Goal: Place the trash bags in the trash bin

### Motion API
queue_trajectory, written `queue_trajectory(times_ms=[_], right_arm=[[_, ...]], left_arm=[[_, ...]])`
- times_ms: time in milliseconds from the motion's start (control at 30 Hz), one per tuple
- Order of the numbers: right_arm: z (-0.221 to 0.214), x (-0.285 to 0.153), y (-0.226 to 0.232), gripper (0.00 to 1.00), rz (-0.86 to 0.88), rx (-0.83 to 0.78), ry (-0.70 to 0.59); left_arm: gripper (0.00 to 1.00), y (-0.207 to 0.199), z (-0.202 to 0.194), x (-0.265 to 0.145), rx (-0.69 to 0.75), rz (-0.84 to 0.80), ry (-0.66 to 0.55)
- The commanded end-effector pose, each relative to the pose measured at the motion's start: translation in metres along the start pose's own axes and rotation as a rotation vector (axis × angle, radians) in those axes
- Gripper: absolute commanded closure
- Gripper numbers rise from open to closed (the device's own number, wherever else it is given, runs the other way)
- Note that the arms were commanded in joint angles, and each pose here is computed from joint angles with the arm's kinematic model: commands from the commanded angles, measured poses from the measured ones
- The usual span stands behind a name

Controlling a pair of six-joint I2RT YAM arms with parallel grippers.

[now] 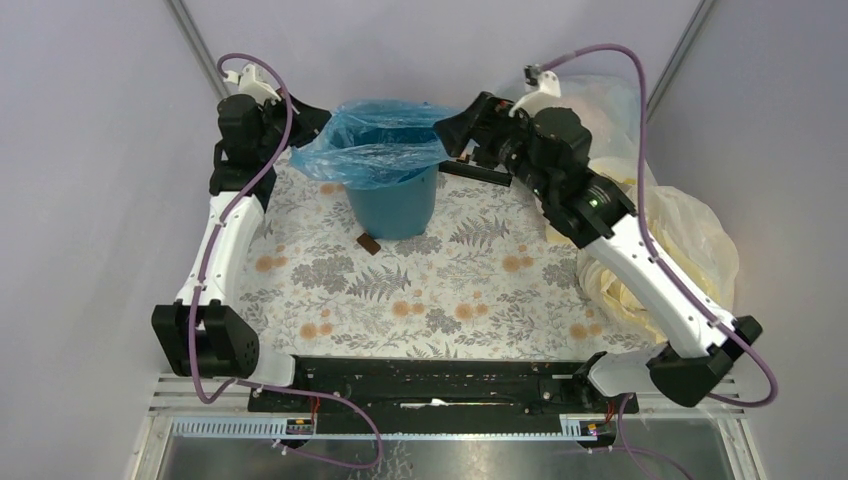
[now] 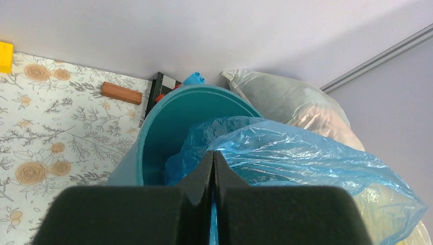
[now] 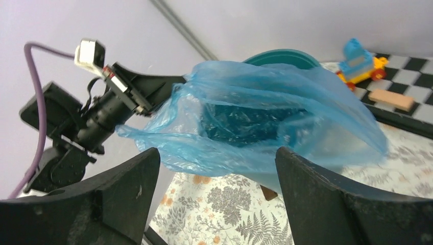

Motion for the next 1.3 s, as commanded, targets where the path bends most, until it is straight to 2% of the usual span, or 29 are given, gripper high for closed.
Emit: queue_trajectory(times_ms=[0, 133, 367, 600, 700, 767, 800, 1000, 1033, 1133, 1267], right_arm=[[-0.002, -0.019, -0.028, 0.09, -0.209, 0.148, -0.045], [-0.016, -0.016, -0.033, 0.09, -0.272, 0.31, -0.011], [-0.04, 0.008, -0.027, 0.09, -0.284, 0.612, 0.056], [-0.046, 0.033, -0.019, 0.1, -0.265, 0.741, 0.08], [-0.053, 0.039, -0.019, 0.13, -0.269, 0.762, 0.105], [-0.06, 0.04, -0.022, 0.19, -0.284, 0.759, 0.113], [-0.062, 0.039, -0.024, 0.26, -0.289, 0.757, 0.113], [-0.078, 0.029, -0.032, 0.78, -0.302, 0.689, 0.15], [-0.083, 0.028, -0.034, 0.83, -0.306, 0.677, 0.163], [-0.101, 0.023, -0.04, 0.86, -0.31, 0.644, 0.211], [-0.136, 0.023, -0.051, 0.83, -0.32, 0.604, 0.286]], left_arm=[[1.0, -0.018, 0.014, -0.014, 0.013, -0.063, -0.094], [1.0, -0.018, 0.011, -0.019, 0.004, -0.068, -0.099], [1.0, -0.029, 0.009, -0.03, -0.003, -0.146, -0.128], [1.0, -0.03, 0.005, -0.033, 0.0, -0.158, -0.117], [1.0, -0.03, 0.005, -0.032, 0.003, -0.166, -0.116], [1.0, -0.029, 0.005, -0.032, 0.009, -0.158, -0.118], [1.0, -0.027, 0.006, -0.031, 0.011, -0.146, -0.122], [1.0, -0.008, 0.015, -0.024, 0.022, -0.05, -0.153], [1.0, -0.004, 0.018, -0.023, 0.02, -0.037, -0.16], [1.0, 0.005, 0.024, -0.016, 0.013, -0.013, -0.162], [1.0, 0.017, 0.027, -0.011, 0.0, 0.009, -0.161]])
Point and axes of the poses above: each gripper's point midway between its finger pads, its own x axis out along the fingers, its own y axis along the line the jaws close on, z = x × y, the point moved 4 cm from there along -x, back along the fingers, and after that the axes turned 8 degrees about -x, right-handed, at the moved point
